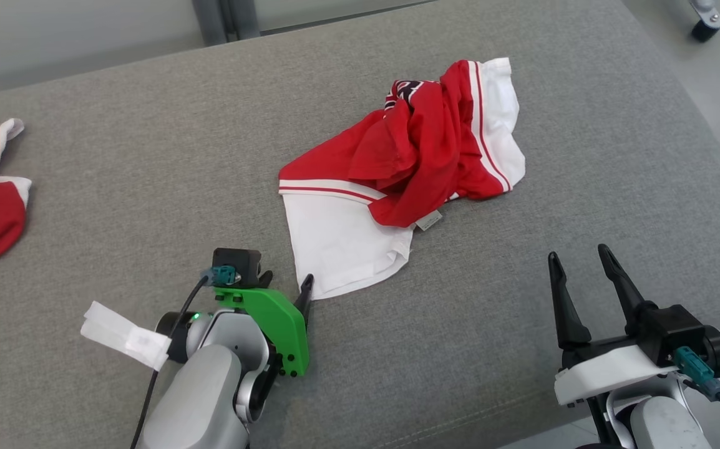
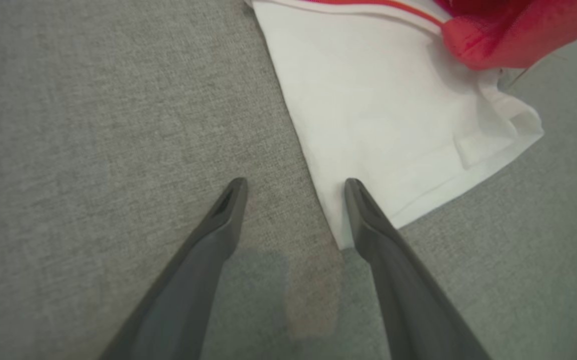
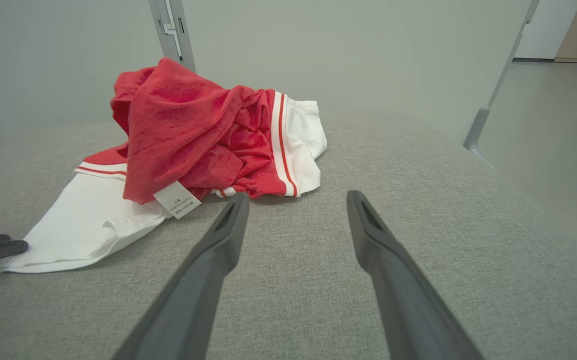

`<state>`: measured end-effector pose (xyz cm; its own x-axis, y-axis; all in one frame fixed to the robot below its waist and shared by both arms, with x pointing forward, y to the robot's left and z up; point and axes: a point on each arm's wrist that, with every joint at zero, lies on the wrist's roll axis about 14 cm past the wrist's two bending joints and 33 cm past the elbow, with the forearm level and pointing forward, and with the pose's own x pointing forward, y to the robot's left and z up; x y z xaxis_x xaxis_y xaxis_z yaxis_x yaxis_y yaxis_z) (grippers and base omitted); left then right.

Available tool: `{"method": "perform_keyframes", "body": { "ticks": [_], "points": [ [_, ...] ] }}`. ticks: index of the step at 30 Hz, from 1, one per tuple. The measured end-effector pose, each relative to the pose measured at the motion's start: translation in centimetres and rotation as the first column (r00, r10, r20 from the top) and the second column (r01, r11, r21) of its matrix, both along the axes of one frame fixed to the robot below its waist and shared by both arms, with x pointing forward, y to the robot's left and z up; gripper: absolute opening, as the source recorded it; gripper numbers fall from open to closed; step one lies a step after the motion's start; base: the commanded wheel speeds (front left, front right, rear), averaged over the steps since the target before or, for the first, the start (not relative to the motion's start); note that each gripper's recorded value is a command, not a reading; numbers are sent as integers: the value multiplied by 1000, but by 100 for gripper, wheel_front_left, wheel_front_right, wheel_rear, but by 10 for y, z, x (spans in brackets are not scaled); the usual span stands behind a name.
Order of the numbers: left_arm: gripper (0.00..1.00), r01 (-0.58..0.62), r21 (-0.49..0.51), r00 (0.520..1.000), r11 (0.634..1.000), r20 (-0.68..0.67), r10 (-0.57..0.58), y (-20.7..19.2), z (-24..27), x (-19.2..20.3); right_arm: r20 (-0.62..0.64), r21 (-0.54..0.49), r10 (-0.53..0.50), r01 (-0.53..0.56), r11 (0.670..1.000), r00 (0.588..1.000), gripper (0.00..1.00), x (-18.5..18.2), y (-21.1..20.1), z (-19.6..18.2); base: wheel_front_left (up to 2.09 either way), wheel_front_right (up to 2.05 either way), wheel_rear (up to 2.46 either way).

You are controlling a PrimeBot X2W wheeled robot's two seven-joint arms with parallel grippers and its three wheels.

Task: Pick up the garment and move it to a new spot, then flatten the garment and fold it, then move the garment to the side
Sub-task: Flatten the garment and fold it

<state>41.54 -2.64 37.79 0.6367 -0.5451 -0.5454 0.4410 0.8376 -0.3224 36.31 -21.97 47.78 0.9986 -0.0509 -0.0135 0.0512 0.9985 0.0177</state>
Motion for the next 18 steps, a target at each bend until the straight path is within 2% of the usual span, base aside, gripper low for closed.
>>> {"method": "perform_keyframes", "body": {
  "ticks": [1, 2, 4, 5, 13, 18],
  "points": [
    [100, 8, 8, 1000, 1000, -6, -8, -3, -3, 1, -1, -1, -9, 9, 1000, 1000, 100, -1, -2, 0, 0, 0, 0],
    [69, 13, 13, 1000, 1000, -14, -13, -5, -7, 1, -4, -2, -18, 18, 1000, 1000, 100, -2, -5, -1, 0, 0, 0],
    [18, 18, -6, 999, 1000, -32, -18, -11, -10, 1, -11, -5, -36, 36, 999, 999, 100, -5, -10, -2, 0, 0, 0],
    [0, 26, -17, 999, 1000, -37, -27, -14, -11, 1, -13, -7, -44, 44, 999, 999, 100, -7, -13, -2, 0, 0, 0],
    [0, 127, -105, 988, 986, -76, -135, -45, -5, -25, -7, -7, -70, 70, 998, 998, 100, -13, -20, 0, 0, 0, 0],
    [0, 88, -195, 994, 977, -46, -98, -48, 16, -27, 9, 0, -56, 56, 998, 998, 100, -14, -15, 5, 0, 0, 0]
  ]
}}
